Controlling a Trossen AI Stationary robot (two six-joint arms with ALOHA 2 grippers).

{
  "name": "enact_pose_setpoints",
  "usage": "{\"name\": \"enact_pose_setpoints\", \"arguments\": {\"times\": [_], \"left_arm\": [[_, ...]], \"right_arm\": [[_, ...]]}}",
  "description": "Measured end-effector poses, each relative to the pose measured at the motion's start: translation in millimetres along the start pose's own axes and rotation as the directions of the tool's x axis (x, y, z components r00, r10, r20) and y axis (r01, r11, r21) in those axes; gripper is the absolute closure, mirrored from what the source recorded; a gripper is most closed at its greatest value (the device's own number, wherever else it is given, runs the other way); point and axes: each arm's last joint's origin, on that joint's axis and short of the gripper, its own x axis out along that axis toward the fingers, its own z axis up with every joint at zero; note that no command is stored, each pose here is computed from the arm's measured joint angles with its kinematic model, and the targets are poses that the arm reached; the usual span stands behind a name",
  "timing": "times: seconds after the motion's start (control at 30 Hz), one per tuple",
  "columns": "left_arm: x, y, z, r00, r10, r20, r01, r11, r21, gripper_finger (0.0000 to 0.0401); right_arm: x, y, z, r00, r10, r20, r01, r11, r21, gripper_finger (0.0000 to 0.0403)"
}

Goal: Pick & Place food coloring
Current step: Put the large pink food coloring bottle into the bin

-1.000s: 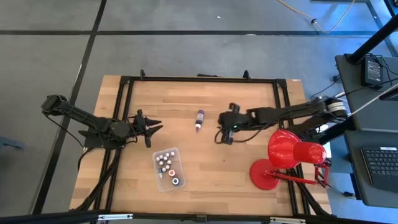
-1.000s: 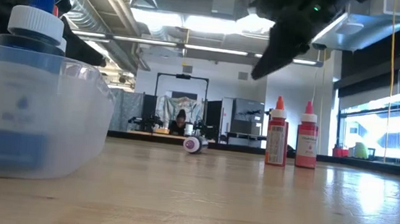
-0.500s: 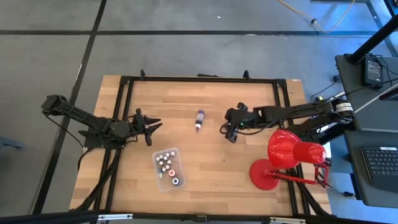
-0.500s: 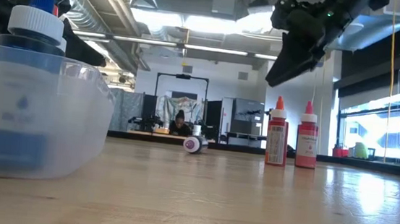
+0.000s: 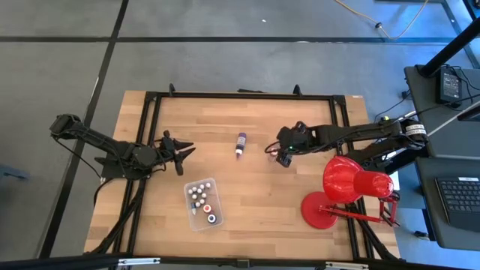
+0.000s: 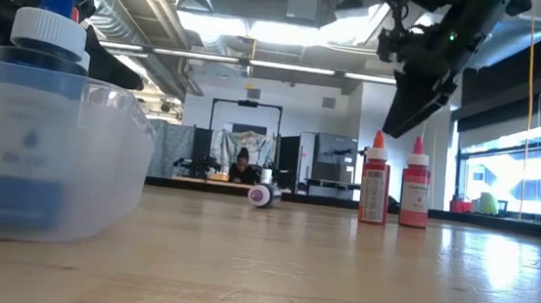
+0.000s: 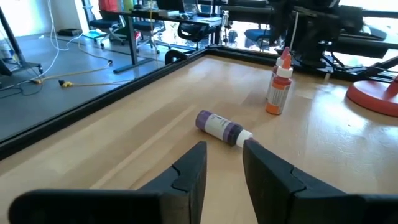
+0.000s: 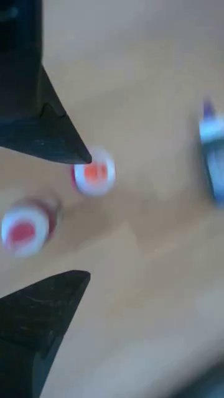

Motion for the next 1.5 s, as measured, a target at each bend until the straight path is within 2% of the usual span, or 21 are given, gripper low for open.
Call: {"name": "enact_pose_setpoints", "arguments": {"times": [0.07,0.13,0.3,0.73,0.9,1.2,1.5], "left_arm": [[0,0,0,1.000,-0.001,0.000,0.001,1.000,0.000,0.0303],[0,0,0,1.000,-0.001,0.000,0.001,1.000,0.000,0.0303],[0,0,0,1.000,-0.001,-0.001,0.001,1.000,0.000,0.0299],[0,0,0,1.000,-0.002,-0.001,0.002,1.000,0.000,0.0300],[0,0,0,1.000,-0.002,-0.001,0.002,1.000,0.000,0.0300],[0,0,0,1.000,-0.002,-0.001,0.002,1.000,0.000,0.0301],[0,0,0,1.000,-0.003,-0.001,0.003,1.000,0.000,0.0302]], "right_arm": [[0,-4,-2,0.997,-0.083,-0.001,0.083,0.996,0.029,0.0112],[0,-6,-4,0.992,-0.121,-0.017,0.122,0.991,0.062,0.0116],[2,-9,-11,0.986,-0.120,-0.112,0.133,0.984,0.119,0.0122],[25,-1,-14,0.974,-0.103,-0.204,0.125,0.987,0.098,0.0128],[26,-1,-16,0.968,-0.099,-0.231,0.126,0.986,0.107,0.0164],[25,-1,-16,0.967,-0.100,-0.234,0.124,0.989,0.086,0.0281],[5,17,-11,0.971,-0.075,-0.228,0.099,0.991,0.094,0.0281]]}}
